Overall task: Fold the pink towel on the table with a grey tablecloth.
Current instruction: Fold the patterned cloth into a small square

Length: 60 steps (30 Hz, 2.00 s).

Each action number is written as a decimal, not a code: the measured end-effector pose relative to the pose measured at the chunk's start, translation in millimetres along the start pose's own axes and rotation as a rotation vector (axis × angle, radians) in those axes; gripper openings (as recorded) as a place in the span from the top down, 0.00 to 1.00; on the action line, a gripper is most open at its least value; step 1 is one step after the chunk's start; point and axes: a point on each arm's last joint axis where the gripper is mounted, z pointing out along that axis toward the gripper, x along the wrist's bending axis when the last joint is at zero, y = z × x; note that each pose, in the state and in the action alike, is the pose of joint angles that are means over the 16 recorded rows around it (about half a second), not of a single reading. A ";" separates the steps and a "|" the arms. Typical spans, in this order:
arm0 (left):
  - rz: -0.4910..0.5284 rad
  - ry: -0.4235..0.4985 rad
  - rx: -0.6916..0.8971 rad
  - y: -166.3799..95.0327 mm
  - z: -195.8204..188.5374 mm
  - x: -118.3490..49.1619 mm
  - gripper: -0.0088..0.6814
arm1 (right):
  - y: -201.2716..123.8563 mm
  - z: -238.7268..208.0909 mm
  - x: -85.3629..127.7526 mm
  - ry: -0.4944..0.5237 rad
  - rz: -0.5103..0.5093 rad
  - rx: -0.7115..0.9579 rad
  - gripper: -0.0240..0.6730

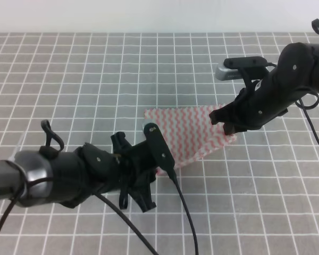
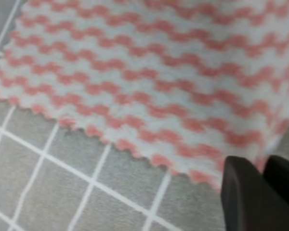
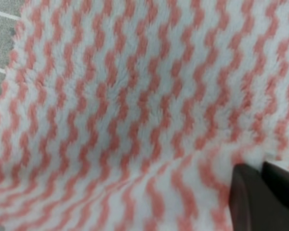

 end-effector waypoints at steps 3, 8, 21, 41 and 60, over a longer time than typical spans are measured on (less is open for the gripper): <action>-0.027 0.025 -0.013 5.3 -0.6 5.4 0.87 | 0.1 0.5 -0.1 -0.001 -0.002 0.000 0.99; -0.073 0.059 -0.042 16.1 0.5 16.1 0.97 | 1.0 -0.6 -0.3 -0.004 -0.007 -0.010 0.99; -0.197 0.120 -0.084 32.0 14.3 46.4 0.99 | 3.1 6.0 -6.9 -0.034 -0.023 -0.027 0.99; -0.237 0.161 -0.041 24.1 40.8 59.7 0.99 | 12.1 26.5 -17.2 -0.053 -0.014 -0.062 0.99; -0.266 0.169 -0.064 22.3 49.3 83.0 0.99 | 26.0 29.3 -29.1 -0.089 -0.032 -0.114 0.99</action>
